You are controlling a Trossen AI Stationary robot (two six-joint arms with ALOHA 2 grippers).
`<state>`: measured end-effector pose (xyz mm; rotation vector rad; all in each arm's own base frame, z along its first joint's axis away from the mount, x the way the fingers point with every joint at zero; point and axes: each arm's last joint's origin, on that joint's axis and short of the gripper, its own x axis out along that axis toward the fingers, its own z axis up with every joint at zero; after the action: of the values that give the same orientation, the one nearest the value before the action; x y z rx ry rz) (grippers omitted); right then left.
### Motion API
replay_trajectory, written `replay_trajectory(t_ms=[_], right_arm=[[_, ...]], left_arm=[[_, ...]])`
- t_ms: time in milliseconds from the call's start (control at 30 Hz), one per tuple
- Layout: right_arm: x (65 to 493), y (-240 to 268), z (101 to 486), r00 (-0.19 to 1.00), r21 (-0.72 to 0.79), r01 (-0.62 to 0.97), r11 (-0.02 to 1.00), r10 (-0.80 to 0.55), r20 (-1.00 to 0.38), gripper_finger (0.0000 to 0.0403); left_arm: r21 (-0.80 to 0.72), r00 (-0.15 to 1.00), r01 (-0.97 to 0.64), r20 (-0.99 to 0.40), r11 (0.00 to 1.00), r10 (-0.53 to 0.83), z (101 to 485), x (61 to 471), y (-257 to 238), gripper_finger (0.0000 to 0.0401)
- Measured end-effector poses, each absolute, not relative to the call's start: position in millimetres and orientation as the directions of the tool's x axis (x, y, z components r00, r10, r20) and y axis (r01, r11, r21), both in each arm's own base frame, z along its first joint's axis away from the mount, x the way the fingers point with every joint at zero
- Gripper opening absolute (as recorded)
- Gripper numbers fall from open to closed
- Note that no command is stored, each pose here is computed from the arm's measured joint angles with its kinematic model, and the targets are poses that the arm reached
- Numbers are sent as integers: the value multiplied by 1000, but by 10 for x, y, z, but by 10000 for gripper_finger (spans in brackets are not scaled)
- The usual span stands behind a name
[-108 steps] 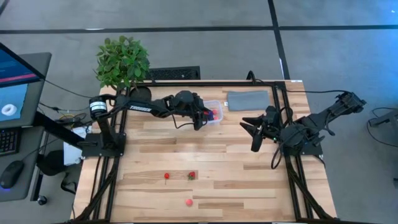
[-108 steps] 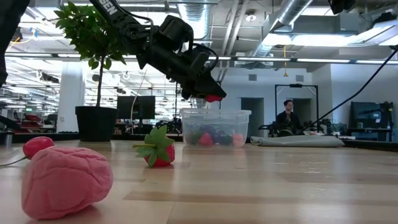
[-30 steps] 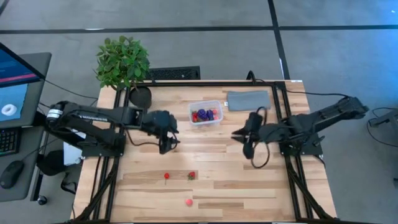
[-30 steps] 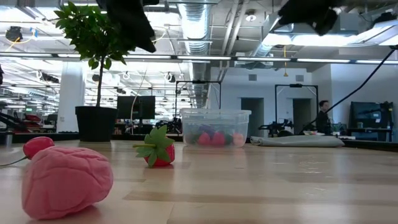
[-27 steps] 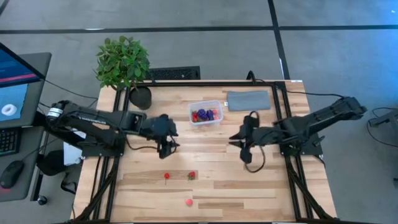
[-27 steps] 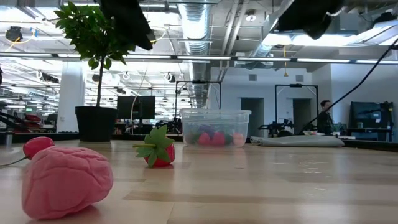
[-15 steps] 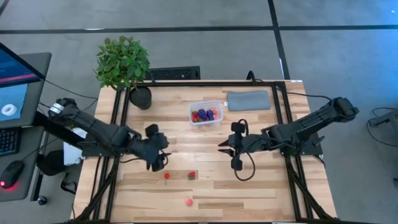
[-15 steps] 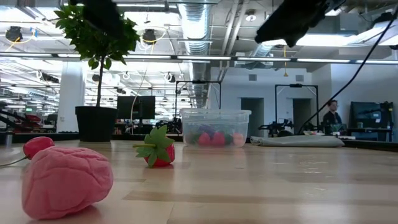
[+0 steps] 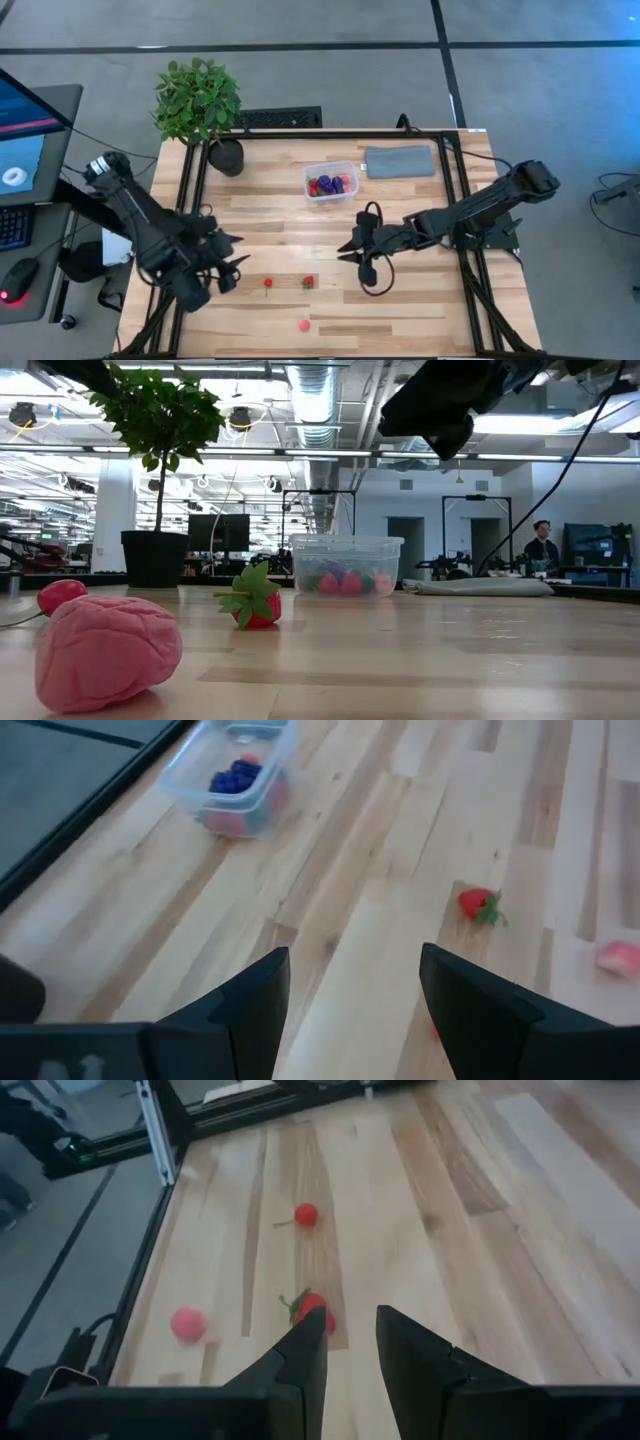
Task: Pick and placing Produce into tupperware
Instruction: Put the cherry into the container
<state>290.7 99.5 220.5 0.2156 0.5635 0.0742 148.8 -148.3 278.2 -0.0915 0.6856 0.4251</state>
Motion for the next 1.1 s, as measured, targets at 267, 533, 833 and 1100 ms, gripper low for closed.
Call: replay_trajectory(t_ms=[267,533,833,1100], right_arm=[[3009,967,2337,878,196,64,979,39,-478,113],[2991,980,2503,905,185,105,977,-17,-425,113],[2905,1138,2628,935,193,135,972,-60,-350,113],[2852,1201,2661,939,191,174,966,-104,-328,113]], left_arm=[[-36,733,-385,-619,922,282,2674,1285,-1645,215],[-137,779,-285,-610,949,146,2231,1297,-1766,215],[-272,769,-291,-637,917,55,1741,1247,-1689,215],[-355,798,-241,-602,903,-24,1541,1296,-1627,215]])
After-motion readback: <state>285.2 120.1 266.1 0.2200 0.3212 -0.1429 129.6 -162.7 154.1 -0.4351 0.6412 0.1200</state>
